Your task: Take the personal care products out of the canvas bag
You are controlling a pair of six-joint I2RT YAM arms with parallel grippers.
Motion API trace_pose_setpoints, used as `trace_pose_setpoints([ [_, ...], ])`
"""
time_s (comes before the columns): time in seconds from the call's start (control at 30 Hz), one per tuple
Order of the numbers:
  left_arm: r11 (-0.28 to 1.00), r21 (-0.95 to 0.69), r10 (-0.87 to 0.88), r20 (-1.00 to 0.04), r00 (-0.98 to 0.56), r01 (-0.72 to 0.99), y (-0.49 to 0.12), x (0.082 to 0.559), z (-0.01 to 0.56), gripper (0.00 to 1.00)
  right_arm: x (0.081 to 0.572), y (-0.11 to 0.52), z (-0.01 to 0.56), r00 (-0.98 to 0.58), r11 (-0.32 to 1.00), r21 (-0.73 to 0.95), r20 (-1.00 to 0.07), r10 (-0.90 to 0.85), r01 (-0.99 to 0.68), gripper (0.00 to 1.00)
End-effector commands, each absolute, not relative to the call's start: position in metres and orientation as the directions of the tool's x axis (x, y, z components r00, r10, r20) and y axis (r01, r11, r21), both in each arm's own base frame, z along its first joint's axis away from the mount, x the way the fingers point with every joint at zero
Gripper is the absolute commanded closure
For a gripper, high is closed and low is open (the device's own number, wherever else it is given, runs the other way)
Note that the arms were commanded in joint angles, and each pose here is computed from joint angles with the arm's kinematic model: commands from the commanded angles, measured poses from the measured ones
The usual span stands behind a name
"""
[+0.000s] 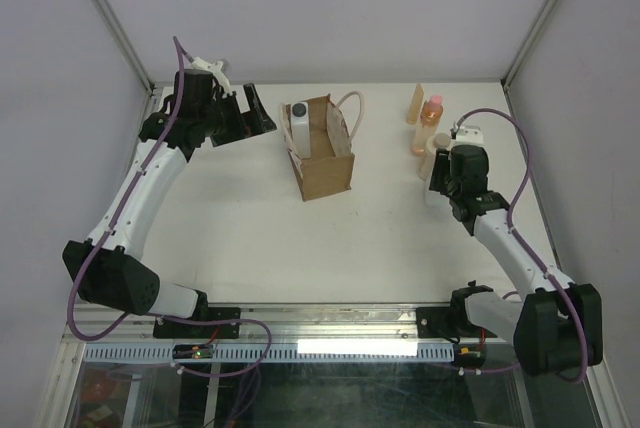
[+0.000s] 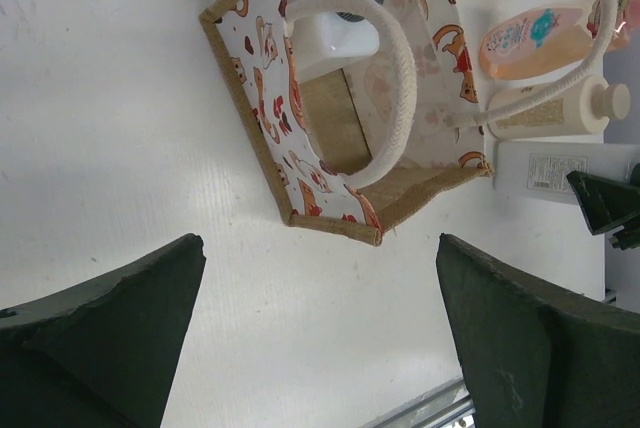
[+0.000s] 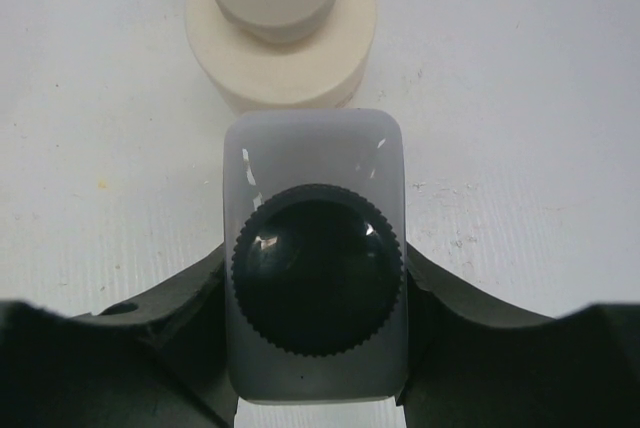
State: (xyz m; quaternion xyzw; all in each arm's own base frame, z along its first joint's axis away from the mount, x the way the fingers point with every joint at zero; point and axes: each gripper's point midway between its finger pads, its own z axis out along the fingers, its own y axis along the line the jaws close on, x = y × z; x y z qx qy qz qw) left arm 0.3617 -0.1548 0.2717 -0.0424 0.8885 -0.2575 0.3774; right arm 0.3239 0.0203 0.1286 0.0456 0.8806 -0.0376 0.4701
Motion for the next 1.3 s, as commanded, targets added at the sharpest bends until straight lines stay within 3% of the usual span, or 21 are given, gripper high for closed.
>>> trace_pose_setpoints([
  [0.0, 0.855, -0.488, -0.253, -0.688, -0.68, 0.176, -0.161, 0.367, 0.29, 0.01, 0.354, 0.024, 0.18, -0.365, 0.993, 0.04, -0.928, 0.079, 0.115, 0.82],
  [0.17, 0.854, -0.489, -0.252, -0.686, -0.683, 0.176, -0.162, 0.367, 0.289, 0.01, 0.349, 0.027, 0.192, -0.382, 0.995, 0.035, -0.922, 0.067, 0.091, 0.29],
  [0.27, 0.854, -0.49, -0.253, -0.686, -0.682, 0.176, -0.162, 0.368, 0.289, 0.01, 0.343, 0.024, 0.211, -0.36, 0.995, 0.028, -0.931, 0.06, 0.091, 0.11],
  [0.33, 0.853, -0.491, -0.254, -0.689, -0.679, 0.179, -0.163, 0.368, 0.29, 0.01, 0.338, 0.022, 0.225, -0.34, 0.996, 0.013, -0.939, 0.043, 0.089, 0.07],
  [0.57, 0.85, -0.498, -0.246, -0.663, -0.707, 0.172, -0.168, 0.377, 0.276, 0.01, 0.335, 0.054, 0.275, -0.294, 0.991, 0.107, -0.953, 0.08, -0.079, 0.07],
  [0.73, 0.846, -0.504, -0.248, -0.659, -0.71, 0.172, -0.169, 0.378, 0.275, 0.01, 0.345, 0.11, 0.294, -0.328, 0.933, 0.256, -0.93, 0.166, -0.252, 0.07],
  [0.87, 0.846, -0.507, -0.255, -0.658, -0.709, 0.166, -0.168, 0.377, 0.275, 0.01, 0.353, 0.169, 0.312, -0.327, 0.876, 0.276, -0.934, 0.146, -0.396, 0.07],
  [1.27, 0.862, -0.485, -0.269, -0.688, -0.674, 0.15, -0.156, 0.362, 0.282, 0.01, 0.376, 0.315, 0.285, -0.471, 0.714, 0.355, -0.881, 0.04, -0.604, 0.27],
])
